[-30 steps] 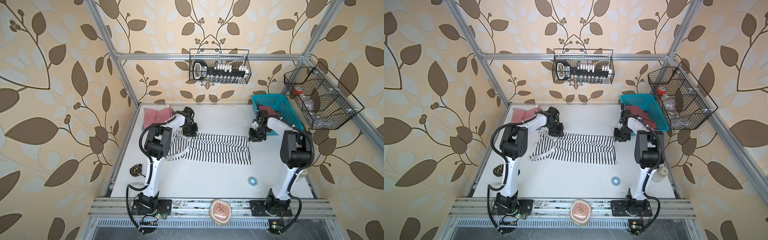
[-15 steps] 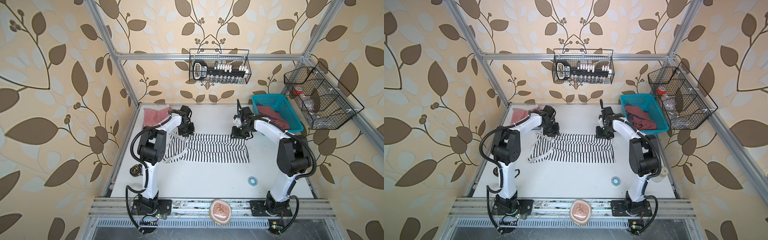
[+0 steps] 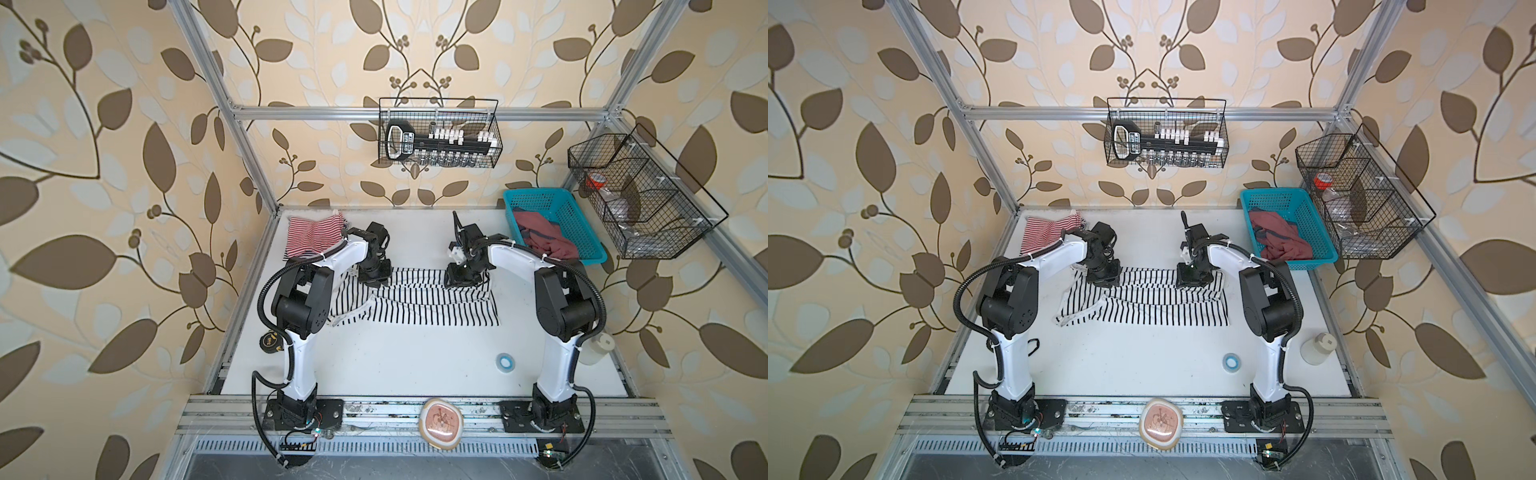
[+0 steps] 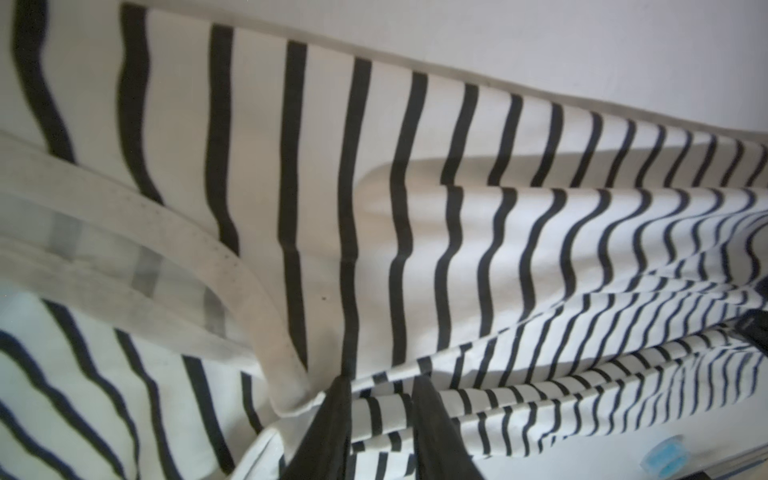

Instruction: Fold and stack the tank tops

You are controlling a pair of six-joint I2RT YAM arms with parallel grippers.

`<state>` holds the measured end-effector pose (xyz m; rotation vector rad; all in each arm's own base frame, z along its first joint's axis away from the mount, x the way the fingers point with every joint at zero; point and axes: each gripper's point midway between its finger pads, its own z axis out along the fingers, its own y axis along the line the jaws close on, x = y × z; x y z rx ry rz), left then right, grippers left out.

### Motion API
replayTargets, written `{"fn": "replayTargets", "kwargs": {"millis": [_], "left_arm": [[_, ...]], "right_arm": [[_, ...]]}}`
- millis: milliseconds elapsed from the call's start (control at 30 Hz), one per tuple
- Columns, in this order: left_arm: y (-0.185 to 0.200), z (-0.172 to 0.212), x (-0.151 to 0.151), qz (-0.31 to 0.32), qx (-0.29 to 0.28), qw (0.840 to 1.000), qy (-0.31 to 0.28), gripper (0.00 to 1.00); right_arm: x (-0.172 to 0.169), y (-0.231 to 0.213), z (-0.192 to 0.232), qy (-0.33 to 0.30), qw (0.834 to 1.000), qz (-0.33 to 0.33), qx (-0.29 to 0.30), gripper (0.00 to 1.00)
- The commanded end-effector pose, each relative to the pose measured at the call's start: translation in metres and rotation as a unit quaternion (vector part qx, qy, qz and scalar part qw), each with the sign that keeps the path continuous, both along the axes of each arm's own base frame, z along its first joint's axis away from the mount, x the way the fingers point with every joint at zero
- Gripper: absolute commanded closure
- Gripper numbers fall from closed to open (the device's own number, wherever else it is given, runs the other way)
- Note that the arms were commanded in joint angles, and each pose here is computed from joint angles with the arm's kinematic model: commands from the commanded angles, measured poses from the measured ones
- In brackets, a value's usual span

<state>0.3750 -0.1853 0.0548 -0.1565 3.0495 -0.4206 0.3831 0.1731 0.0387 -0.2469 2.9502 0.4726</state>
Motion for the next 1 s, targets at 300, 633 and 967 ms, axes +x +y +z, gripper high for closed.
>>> {"fn": "replayTargets", "kwargs": {"millis": [300, 633, 967], "left_arm": [[0.037, -0.033, -0.015, -0.003, 0.091, 0.995, 0.037, 0.93], [0.065, -0.057, -0.005, 0.024, 0.125, 0.99, 0.06, 0.98], [0.044, -0.033, 0.017, 0.024, 0.074, 0.996, 0.034, 0.84]], "right_arm": [[-0.033, -0.036, -0.044, 0.058, 0.997, -0.01, -0.049, 0.85], [-0.057, -0.071, -0.045, 0.077, 0.994, -0.058, -0.045, 0.96], [-0.04, -0.048, 0.006, 0.025, 0.999, -0.045, 0.003, 0.92]]}}
